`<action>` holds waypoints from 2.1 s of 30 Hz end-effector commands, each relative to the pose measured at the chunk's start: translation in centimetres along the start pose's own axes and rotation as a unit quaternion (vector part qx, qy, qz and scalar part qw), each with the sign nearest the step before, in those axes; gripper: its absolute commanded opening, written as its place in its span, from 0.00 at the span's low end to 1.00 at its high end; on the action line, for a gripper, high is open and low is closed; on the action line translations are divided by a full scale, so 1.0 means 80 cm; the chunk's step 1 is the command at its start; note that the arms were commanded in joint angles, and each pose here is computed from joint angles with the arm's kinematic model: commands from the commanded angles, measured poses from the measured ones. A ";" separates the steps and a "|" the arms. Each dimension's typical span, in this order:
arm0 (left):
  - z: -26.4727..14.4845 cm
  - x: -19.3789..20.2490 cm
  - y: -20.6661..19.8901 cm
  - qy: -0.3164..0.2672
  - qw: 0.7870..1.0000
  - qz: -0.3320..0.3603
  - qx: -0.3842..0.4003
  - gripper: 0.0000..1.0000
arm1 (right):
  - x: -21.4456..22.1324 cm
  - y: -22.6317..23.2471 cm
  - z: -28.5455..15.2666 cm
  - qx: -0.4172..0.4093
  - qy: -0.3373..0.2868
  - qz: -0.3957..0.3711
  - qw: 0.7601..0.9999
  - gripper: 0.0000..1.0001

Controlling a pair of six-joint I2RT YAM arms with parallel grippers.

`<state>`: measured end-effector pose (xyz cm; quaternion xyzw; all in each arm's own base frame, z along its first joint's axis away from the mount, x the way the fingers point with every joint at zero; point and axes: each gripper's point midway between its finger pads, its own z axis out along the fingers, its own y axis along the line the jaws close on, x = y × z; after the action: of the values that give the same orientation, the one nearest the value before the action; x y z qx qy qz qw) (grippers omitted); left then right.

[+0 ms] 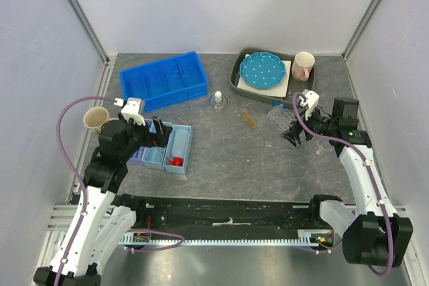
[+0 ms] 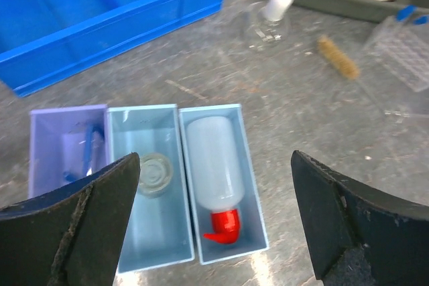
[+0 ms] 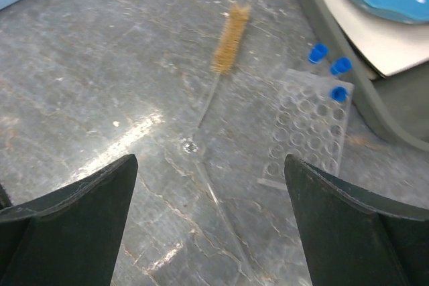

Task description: Organize the chemistry lab equipment

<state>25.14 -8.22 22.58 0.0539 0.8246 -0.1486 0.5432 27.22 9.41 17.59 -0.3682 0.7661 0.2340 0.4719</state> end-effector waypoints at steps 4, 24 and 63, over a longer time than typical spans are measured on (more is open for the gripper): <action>-0.010 -0.020 -0.055 -0.073 0.989 0.010 0.130 1.00 | -0.039 -0.060 -0.033 0.127 0.013 0.021 0.992 0.98; -0.006 0.007 -0.057 -0.049 0.989 0.017 0.140 0.99 | 0.078 -0.010 -0.031 -0.035 0.188 -0.100 0.976 0.94; -0.003 0.009 -0.049 -0.050 0.991 0.021 0.121 0.98 | 0.145 -0.020 0.089 -0.085 0.290 -0.190 0.934 0.63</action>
<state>23.20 -11.94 21.90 0.1222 0.7845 -0.2434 0.5571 27.59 9.01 3.45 -0.5962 0.7675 0.0973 0.2146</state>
